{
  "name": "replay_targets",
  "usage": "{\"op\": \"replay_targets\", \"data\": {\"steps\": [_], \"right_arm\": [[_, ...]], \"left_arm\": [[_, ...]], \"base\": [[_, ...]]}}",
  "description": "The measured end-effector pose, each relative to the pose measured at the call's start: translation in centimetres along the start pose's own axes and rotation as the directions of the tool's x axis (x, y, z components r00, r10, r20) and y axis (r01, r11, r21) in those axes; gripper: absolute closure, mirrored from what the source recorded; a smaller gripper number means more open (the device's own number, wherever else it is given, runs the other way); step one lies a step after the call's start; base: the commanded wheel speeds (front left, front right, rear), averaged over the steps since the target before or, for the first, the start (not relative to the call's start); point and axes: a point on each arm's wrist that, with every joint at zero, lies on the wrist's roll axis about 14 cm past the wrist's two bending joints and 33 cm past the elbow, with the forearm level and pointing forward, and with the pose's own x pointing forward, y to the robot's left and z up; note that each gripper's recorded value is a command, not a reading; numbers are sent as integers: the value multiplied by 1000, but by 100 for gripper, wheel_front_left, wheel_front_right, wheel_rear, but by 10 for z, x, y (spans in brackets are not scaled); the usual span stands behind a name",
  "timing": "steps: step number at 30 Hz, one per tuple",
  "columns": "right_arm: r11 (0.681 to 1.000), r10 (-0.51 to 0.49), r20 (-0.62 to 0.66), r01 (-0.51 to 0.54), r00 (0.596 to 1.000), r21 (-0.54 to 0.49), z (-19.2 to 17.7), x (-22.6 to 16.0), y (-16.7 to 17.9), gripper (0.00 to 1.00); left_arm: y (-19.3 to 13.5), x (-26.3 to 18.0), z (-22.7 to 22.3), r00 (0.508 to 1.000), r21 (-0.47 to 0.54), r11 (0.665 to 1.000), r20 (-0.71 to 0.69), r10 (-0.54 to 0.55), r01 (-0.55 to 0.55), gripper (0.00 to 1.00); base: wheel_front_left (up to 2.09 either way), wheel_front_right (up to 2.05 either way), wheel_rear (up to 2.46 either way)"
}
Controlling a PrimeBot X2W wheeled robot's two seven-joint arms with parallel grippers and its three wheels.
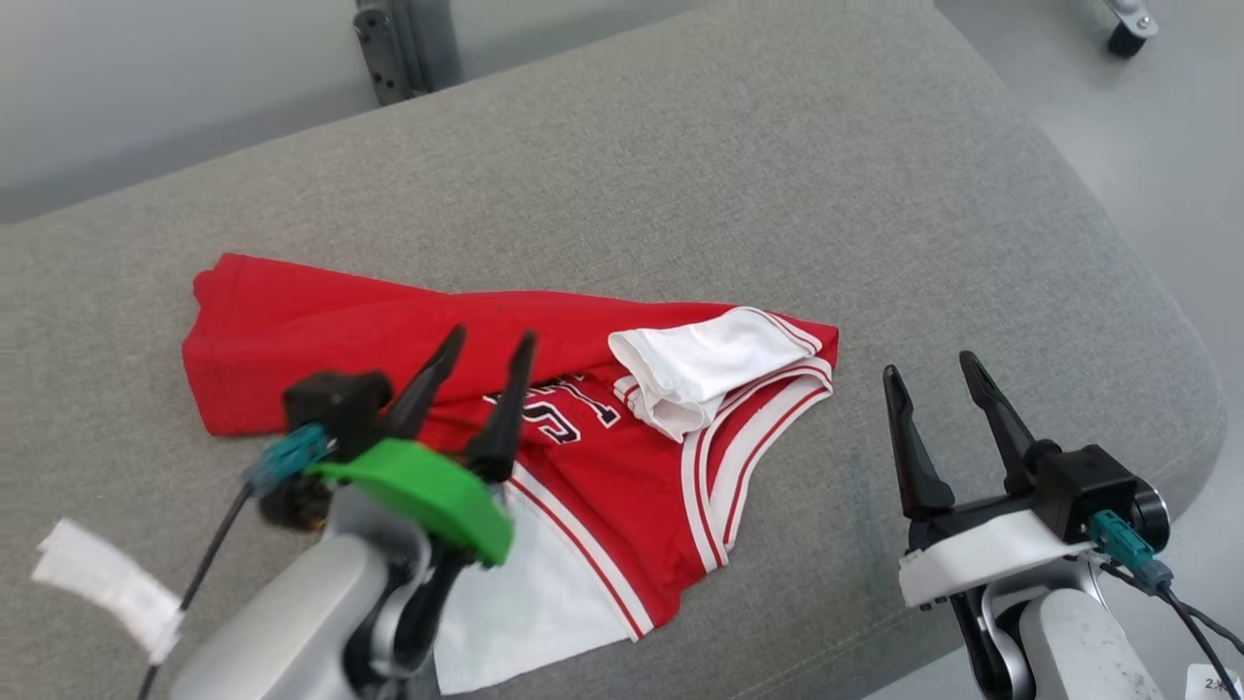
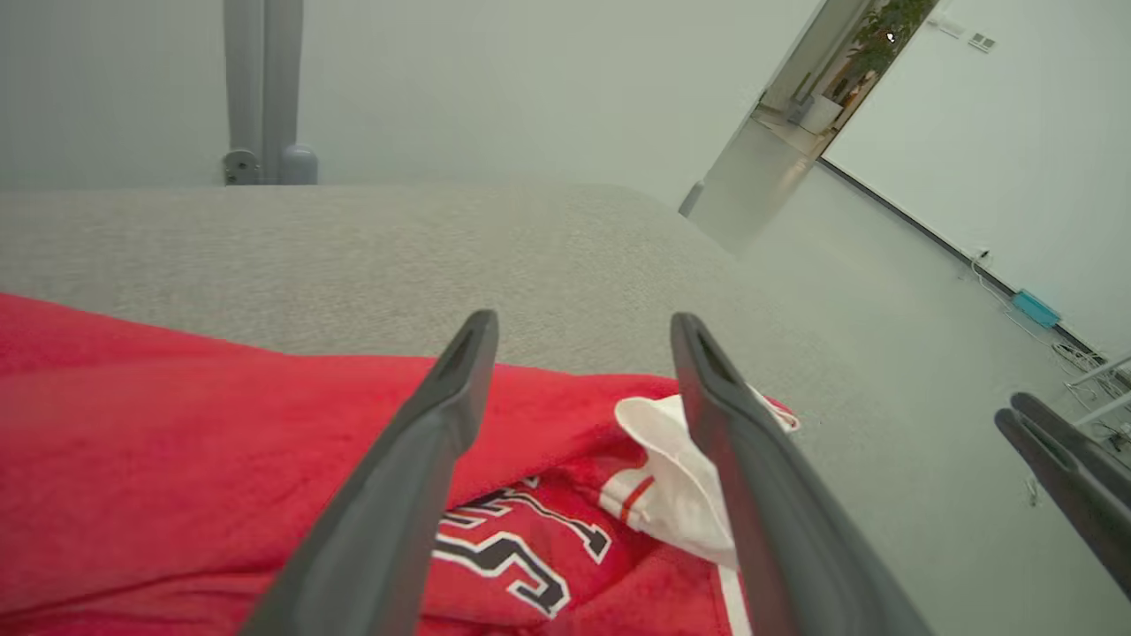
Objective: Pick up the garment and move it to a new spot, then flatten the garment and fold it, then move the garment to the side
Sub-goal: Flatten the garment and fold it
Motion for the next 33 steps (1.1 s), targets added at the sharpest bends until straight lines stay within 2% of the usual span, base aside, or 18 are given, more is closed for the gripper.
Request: {"op": "replay_targets", "data": {"steps": [2, 5, 11, 21, 28, 33], "right_arm": [[1000, 8, 8, -8, 1000, -1, 2, -4, 2, 0], [1000, 28, 19, -28, 999, -2, 5, -8, 9, 0], [997, 78, 45, -78, 996, -4, 12, -10, 25, 0], [995, 94, 41, -93, 995, -23, 12, 4, 29, 0], [998, 65, -21, -66, 998, -20, -8, 10, 21, 0], [999, 49, -37, -50, 998, -20, -13, 11, 16, 0]], "left_arm": [[32, -25, 3, 994, 49, 993, -1, 110, -110, 0], [72, -59, 8, 968, 96, 963, 2, 253, -252, 0], [106, -97, 19, 918, 80, 914, 20, 397, -397, 0], [142, -77, 11, 899, 65, 901, -70, 432, -428, 0], [195, -70, -18, 834, 37, 852, -186, 519, -522, 0], [194, -61, -32, 846, -20, 867, -230, 481, -498, 0]], "base": [[0, 0, 0], [0, 0, 0], [0, 0, 0], [0, 0, 0], [0, 0, 0], [0, 0, 0]]}}
